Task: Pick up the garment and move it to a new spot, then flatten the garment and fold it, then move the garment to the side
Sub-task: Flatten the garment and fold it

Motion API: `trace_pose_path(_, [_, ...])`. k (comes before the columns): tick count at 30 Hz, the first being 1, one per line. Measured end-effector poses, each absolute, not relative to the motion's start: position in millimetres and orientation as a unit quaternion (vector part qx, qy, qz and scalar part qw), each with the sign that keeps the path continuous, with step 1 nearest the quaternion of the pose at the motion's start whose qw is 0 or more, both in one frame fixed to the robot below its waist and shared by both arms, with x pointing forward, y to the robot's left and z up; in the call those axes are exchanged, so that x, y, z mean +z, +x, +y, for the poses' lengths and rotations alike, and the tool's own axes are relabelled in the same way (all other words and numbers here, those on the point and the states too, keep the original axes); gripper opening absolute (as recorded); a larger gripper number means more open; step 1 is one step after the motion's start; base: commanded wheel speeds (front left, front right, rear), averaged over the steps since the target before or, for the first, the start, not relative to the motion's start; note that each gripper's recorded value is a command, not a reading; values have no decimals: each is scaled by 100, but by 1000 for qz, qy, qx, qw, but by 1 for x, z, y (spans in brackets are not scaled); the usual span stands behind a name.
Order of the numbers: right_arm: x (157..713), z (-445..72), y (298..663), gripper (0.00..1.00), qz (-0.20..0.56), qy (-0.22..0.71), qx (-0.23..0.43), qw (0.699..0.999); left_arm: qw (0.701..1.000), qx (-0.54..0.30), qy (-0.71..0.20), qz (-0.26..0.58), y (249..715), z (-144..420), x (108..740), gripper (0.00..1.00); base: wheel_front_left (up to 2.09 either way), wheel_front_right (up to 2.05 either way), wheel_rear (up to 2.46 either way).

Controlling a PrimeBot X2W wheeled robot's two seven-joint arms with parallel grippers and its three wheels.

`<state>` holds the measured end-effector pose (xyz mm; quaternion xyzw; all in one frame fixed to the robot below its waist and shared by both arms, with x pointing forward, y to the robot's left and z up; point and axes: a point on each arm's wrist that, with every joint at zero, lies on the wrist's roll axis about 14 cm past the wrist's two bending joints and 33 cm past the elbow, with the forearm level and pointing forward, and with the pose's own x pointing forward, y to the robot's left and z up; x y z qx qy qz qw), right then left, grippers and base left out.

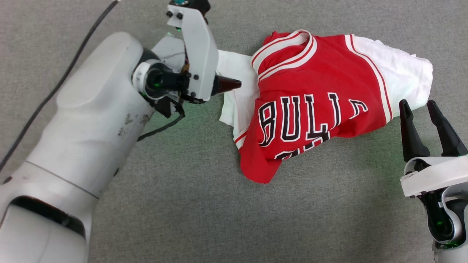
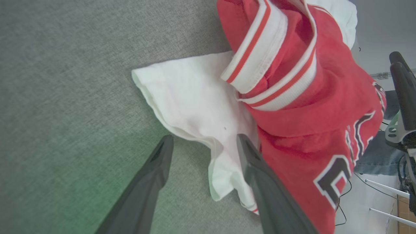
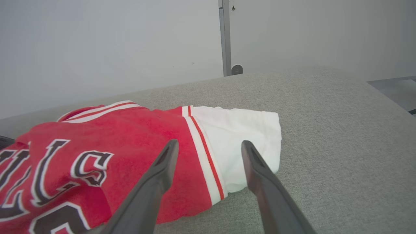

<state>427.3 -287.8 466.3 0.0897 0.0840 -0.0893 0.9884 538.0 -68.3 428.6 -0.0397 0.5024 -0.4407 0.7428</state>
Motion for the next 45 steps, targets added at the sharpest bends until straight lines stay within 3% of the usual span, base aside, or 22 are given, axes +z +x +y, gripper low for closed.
trace_pose_path(8, [465, -289, 426, 100, 85, 92, -92, 988, 732, -441, -19, 519, 530, -70, 413, 100, 0, 0, 0])
trace_pose_path(10, [464, -289, 426, 100, 85, 92, -92, 988, 731, -440, -11, 521, 529, -70, 409, 43, 0, 0, 0])
trace_pose_path(12, [464, -288, 426, 100, 86, 93, -93, 988, 731, -439, -10, 522, 529, -70, 407, 0, 0, 0, 0])
trace_pose_path(22, [470, -288, 430, 100, 81, 89, -86, 989, 751, -410, -37, 516, 536, -47, 416, 0, 0, 0, 0])
trace_pose_path(37, [494, -250, 458, 100, 76, 68, -12, 995, 819, -274, -72, 498, 536, 88, 428, 0, 0, 0, 0])
trace_pose_path(44, [503, -238, 459, 100, 77, 66, 7, 995, 835, -249, -87, 484, 523, 112, 435, 0, 0, 0, 0])
trace_pose_path(45, [503, -239, 459, 100, 80, 64, 7, 995, 838, -248, -89, 477, 523, 112, 437, 43, 0, 0, 0])
